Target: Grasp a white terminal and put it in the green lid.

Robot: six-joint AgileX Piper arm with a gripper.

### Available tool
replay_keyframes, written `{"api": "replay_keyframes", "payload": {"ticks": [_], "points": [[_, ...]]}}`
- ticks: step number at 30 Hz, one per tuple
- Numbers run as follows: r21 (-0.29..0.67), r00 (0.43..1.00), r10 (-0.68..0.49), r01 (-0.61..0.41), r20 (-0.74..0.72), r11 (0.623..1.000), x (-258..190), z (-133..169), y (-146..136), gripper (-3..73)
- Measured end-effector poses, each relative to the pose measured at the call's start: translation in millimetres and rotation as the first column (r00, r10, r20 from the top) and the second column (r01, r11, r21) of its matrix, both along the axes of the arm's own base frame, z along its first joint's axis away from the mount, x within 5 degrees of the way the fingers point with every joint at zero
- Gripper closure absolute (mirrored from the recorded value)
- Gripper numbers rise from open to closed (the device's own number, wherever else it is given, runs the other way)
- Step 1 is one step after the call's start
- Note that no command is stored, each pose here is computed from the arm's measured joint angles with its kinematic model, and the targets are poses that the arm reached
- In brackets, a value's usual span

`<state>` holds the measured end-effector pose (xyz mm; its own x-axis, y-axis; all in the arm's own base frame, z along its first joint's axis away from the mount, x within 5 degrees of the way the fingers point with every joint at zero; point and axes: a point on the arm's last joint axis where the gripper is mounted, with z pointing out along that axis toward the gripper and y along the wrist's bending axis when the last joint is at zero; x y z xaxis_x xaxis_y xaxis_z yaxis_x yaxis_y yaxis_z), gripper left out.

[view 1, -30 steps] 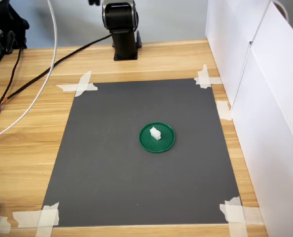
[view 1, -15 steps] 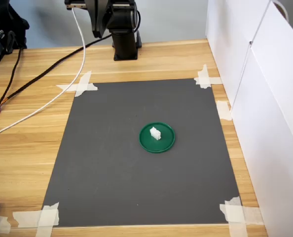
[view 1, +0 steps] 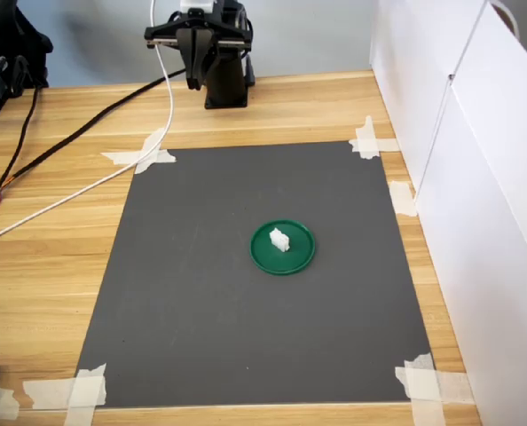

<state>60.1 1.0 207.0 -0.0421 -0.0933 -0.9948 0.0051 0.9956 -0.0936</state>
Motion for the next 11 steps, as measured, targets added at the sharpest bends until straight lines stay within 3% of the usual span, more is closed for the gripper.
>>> {"api": "replay_keyframes", "payload": {"ticks": [11], "points": [[-0.002, 1.000, 0.005, -0.005, 0.028, 1.000, -3.8, -1.9, 0.7, 71.7]]}}
